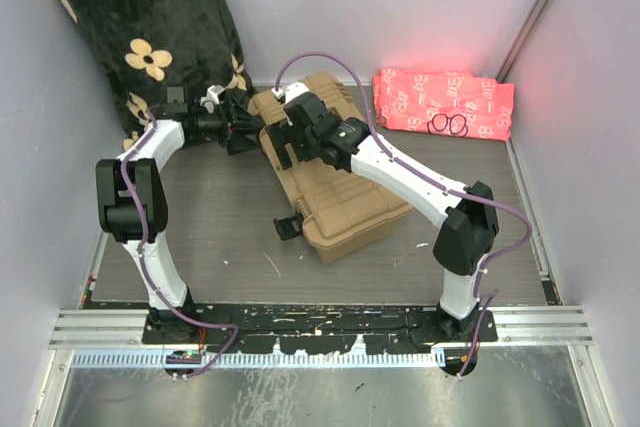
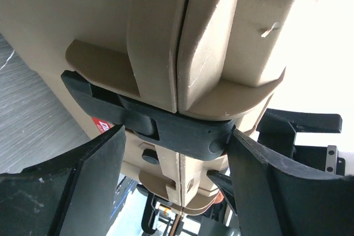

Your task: Pack the tool kit

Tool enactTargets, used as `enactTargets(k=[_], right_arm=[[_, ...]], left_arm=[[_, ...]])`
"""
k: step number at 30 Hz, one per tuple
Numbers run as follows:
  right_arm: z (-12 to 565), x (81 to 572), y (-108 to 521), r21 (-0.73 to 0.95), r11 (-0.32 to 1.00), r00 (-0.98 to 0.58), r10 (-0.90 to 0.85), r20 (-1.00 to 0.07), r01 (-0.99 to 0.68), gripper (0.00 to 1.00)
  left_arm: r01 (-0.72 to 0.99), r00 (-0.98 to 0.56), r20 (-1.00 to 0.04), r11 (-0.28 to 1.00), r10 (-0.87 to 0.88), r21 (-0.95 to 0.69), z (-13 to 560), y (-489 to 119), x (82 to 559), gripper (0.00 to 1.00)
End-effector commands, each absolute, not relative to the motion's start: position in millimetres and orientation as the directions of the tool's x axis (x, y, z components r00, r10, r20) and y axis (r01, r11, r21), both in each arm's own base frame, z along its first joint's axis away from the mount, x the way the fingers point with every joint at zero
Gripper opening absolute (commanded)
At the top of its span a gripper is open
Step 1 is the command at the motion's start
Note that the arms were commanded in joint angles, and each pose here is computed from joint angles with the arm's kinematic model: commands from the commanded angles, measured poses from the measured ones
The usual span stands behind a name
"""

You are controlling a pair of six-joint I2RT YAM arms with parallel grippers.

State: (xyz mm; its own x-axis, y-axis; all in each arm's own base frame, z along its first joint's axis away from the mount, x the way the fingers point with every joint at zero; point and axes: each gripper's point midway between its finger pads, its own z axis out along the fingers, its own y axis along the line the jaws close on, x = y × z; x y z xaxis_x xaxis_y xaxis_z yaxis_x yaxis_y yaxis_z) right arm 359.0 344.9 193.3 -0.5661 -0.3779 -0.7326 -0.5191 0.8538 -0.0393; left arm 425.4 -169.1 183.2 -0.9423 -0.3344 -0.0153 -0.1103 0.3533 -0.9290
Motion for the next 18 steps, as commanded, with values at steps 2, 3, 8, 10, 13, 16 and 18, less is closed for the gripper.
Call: enactTargets(k=[2, 3, 8, 10, 13, 16, 18], right_arm=[[43, 202, 285, 0.063, 0.841, -0.842, -0.539, 0.018, -0.537, 0.89], [43, 202, 284, 0.059, 0.842, -0.842, -0.539, 0.020, -0.537, 0.89], [45, 201, 281, 0.041, 0.842, -0.842, -0.539, 0.026, -0.538, 0.89], [44, 201, 280, 0.039, 0.841, -0.841, -0.541, 0.027, -0.539, 0.89], [36, 201, 282, 0.050, 0.835, -0.835, -0.549, 0.035, -0.548, 0.89], [28, 209, 288, 0.075, 0.835, -0.835, -0.549, 0.031, -0.546, 0.88], [24, 217, 294, 0.104, 0.836, -0.839, -0.544, 0.020, -0.539, 0.88]], left_arm=[[-0.142, -0.948, 0.002, 0.417, -0.320, -0.898, 115, -209, 428, 0.72], [-0.140, -0.946, -0.001, 0.410, -0.325, -0.901, 115, -209, 431, 0.72], [-0.062, -0.953, -0.077, 0.437, -0.293, -0.897, 132, -205, 423, 0.72], [0.019, -0.957, -0.155, 0.478, -0.246, -0.878, 149, -201, 407, 0.72], [0.111, -0.947, -0.248, 0.519, -0.203, -0.848, 174, -190, 384, 0.73], [0.173, -0.935, -0.304, 0.516, -0.182, -0.839, 202, -181, 363, 0.73], [0.208, -0.934, -0.323, 0.502, -0.154, -0.840, 218, -179, 344, 0.73]])
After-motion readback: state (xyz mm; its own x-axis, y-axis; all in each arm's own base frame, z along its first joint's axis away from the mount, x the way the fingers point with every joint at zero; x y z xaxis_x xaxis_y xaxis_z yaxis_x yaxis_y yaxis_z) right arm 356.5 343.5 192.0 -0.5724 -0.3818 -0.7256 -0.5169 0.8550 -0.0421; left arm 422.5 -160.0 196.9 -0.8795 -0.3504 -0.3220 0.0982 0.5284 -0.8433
